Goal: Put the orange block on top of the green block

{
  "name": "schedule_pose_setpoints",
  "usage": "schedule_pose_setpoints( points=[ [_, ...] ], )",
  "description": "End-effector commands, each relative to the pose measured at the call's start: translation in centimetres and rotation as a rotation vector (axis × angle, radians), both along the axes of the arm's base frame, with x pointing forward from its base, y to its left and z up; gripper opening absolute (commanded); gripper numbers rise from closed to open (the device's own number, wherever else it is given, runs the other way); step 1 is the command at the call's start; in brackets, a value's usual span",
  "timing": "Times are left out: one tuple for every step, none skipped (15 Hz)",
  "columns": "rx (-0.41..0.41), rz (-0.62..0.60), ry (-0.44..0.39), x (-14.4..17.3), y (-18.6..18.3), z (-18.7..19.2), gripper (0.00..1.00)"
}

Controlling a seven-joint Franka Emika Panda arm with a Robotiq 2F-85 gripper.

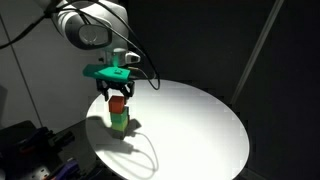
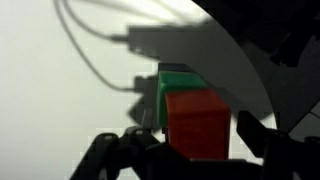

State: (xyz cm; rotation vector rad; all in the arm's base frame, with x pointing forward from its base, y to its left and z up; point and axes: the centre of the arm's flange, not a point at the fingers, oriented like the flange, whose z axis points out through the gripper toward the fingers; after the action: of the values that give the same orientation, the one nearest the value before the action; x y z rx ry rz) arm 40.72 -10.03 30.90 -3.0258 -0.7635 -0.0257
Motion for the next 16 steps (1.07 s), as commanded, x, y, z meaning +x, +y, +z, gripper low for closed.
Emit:
schedule_pose_setpoints(
  points=[
    [-0.006,0.021,-0.014,-0.2,-0.4,0.1,1.00],
    [-0.005,0.021,-0.013,-0.2,-0.4,0.1,1.00],
    [-0.001,0.022,-0.013,-0.2,-0.3,0.2,1.00],
    [0.002,0.022,-0.016,-0.3,-0.2,0.5,1.00],
    [0.003,0.024,-0.021,-0.3,-0.1,0.8,1.00],
    [0.006,0.026,-0.024,-0.4,0.0,1.0,1.00],
    [0.008,0.031,-0.028,-0.4,0.2,1.4,1.00],
    [0.008,0.034,-0.034,-0.5,0.3,1.6,1.00],
    [0.009,0.039,-0.038,-0.5,0.4,1.9,1.00],
    [0.008,0.042,-0.044,-0.5,0.6,2.3,1.00],
    [0.009,0.045,-0.049,-0.5,0.7,2.6,1.00],
    [0.010,0.047,-0.055,-0.6,0.9,3.0,1.00],
    [0.010,0.046,-0.061,-0.6,1.1,3.4,1.00],
    [0.011,0.044,-0.061,-0.8,1.2,3.9,1.00],
    [0.012,0.042,-0.062,-0.9,1.4,4.3,1.00],
    [0.015,0.038,-0.058,-1.2,1.6,4.7,1.00]
  ],
)
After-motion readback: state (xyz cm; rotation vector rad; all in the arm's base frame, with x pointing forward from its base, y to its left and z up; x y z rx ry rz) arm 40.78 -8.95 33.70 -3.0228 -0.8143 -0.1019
